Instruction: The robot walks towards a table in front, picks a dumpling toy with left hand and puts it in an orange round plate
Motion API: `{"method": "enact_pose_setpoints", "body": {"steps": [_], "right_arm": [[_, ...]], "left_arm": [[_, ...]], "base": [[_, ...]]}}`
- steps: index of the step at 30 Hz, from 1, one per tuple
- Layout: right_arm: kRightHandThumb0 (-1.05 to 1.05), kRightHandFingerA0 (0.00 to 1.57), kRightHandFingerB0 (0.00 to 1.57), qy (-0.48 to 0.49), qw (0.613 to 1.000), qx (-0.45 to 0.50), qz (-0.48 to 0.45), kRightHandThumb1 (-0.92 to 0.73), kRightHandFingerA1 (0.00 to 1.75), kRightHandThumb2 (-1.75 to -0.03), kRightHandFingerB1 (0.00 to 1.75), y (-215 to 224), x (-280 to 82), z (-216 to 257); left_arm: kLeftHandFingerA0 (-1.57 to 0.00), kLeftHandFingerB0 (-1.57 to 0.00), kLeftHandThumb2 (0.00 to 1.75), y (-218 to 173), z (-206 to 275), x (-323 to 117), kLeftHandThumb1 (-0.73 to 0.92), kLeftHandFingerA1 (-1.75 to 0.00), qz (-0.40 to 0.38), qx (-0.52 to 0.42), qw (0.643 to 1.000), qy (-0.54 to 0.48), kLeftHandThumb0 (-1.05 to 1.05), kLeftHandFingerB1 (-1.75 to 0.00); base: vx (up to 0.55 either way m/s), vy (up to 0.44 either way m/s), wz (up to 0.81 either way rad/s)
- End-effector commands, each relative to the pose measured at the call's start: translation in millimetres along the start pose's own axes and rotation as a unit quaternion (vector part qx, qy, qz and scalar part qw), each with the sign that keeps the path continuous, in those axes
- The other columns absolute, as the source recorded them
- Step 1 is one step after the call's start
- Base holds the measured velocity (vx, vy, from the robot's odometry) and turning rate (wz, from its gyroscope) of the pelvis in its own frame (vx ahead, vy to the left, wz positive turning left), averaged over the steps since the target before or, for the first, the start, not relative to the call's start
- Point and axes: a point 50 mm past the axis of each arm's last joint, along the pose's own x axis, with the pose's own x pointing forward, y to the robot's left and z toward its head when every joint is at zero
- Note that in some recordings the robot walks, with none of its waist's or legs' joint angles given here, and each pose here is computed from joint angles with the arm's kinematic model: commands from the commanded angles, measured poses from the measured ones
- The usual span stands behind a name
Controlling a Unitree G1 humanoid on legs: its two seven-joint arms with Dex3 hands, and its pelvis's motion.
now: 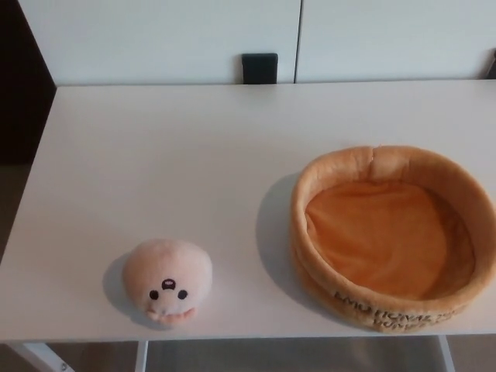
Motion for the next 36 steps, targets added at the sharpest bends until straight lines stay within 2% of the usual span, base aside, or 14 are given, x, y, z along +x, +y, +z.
{"method": "enact_pose_setpoints", "body": {"steps": [1, 2, 4, 5, 6, 8, 10, 13, 14, 17, 18, 20, 21, 36], "right_arm": [[-0.46, 0.64, 0.34, 0.026, 1.0, 0.004, -0.004, -0.59, 0.59, -0.82, 0.45, -2, -4, -14], [-0.46, 0.61, 0.34, 0.031, 0.999, 0.004, -0.005, -0.59, 0.56, -0.81, 0.44, -1, -4, -15], [-0.46, 0.61, 0.34, 0.035, 0.999, 0.004, -0.006, -0.59, 0.56, -0.81, 0.44, -1, -4, -15], [-0.36, 0.66, 0.39, 0.033, 0.999, 0.005, -0.004, -0.69, 0.43, -0.6, 0.33, 0, -5, -17], [-0.37, 0.67, 0.4, 0.033, 0.999, 0.005, -0.004, -0.69, 0.43, -0.61, 0.33, 1, -5, -17], [-0.45, 0.61, 0.35, 0.035, 0.999, 0.0, -0.005, -0.59, 0.56, -0.82, 0.45, 1, -4, -16], [-0.37, 0.68, 0.4, 0.037, 0.999, 0.002, -0.006, -0.68, 0.43, -0.6, 0.33, 0, -4, -15], [-0.44, 0.59, 0.35, 0.03, 1.0, 0.005, -0.005, -0.59, 0.54, -0.8, 0.44, -1, -4, -14], [-0.36, 0.66, 0.4, 0.027, 1.0, 0.004, -0.006, -0.69, 0.44, -0.61, 0.33, -2, -3, -13], [-0.46, 0.63, 0.34, 0.029, 1.0, 0.001, -0.005, -0.59, 0.56, -0.81, 0.44, -2, -3, -12], [-0.26, 0.64, 0.23, 0.03, 1.0, 0.002, -0.005, -0.5, 0.72, -0.97, 0.51, -2, -3, -12], [-0.26, 0.63, 0.23, 0.032, 0.999, 0.004, -0.004, -0.5, 0.72, -0.97, 0.5, -1, -3, -12], [-0.37, 0.69, 0.38, 0.032, 0.999, 0.005, -0.002, -0.69, 0.58, -0.61, 0.32, 0, -3, -12], [-0.43, 0.61, 0.34, 0.031, 0.999, 0.006, 0.002, -0.59, 0.56, -0.81, 0.44, -2, -3, -13]], "left_arm": [[-0.2, -0.16, 0.53, 71, 116, 54, 0.42, -0.31, 0.059, 0.022, 0.943, -0.327, -0.53, -0.3], [0.0, 0.0, 0.82, 72, 121, 70, 0.21, -0.49, 0.05, 0.04, 0.941, -0.334, -0.32, -0.49], [0.0, 0.0, 0.82, 72, 124, 77, 0.21, -0.49, 0.04, 0.042, 0.942, -0.33, -0.32, -0.49], [-0.06, -0.08, 0.73, 71, 127, 99, 0.39, -0.38, 0.007, 0.059, 0.945, -0.321, -0.62, -0.32], [0.0, 0.0, 0.81, 70, 129, 110, 0.2, -0.5, -0.006, 0.061, 0.949, -0.309, -0.32, -0.49], [-0.08, -0.08, 0.73, 67, 131, 129, 0.4, -0.27, -0.037, 0.08, 0.952, -0.294, -0.61, -0.32], [-0.02, -0.02, 0.77, 63, 132, 148, 0.36, -0.31, -0.061, 0.115, 0.95, -0.282, -0.57, -0.35], [-0.02, -0.02, 0.77, 59, 132, 160, 0.35, -0.31, -0.076, 0.146, 0.949, -0.27, -0.56, -0.33], [-0.02, -0.02, 0.78, 52, 133, 169, 0.36, -0.32, -0.092, 0.174, 0.947, -0.254, -0.58, -0.32], [-0.02, -0.02, 0.79, 43, 131, 179, 0.37, -0.33, -0.11, 0.216, 0.941, -0.238, -0.61, -0.3], [-0.02, -0.08, 0.54, 36, 126, 185, 0.42, -0.27, -0.12, 0.225, 0.939, -0.23, -0.66, -0.26], [0.0, -0.04, 0.78, 22, 120, 196, 0.34, -0.25, -0.143, 0.234, 0.937, -0.216, -0.57, -0.27], [0.0, 0.0, 0.78, 17, 116, 199, 0.34, -0.22, -0.157, 0.237, 0.937, -0.203, -0.57, -0.25], [-0.05, -0.02, 0.67, -53, 82, 223, 0.31, -0.22, -0.307, 0.272, 0.906, -0.104, -0.74, -0.14]], "base": [[0.0, 0.0, 0.0], [0.0, 0.0, 0.0], [0.0, 0.0, 0.0], [0.0, 0.0, 0.0], [0.0, 0.0, 0.0], [0.0, 0.0, 0.0], [0.0, 0.0, 0.0], [0.0, 0.0, 0.0], [0.0, 0.0, 0.0], [0.0, 0.0, 0.0], [0.0, 0.0, 0.0], [0.0, 0.0, 0.0], [0.0, 0.0, 0.0], [0.0, 0.0, 0.0]]}}
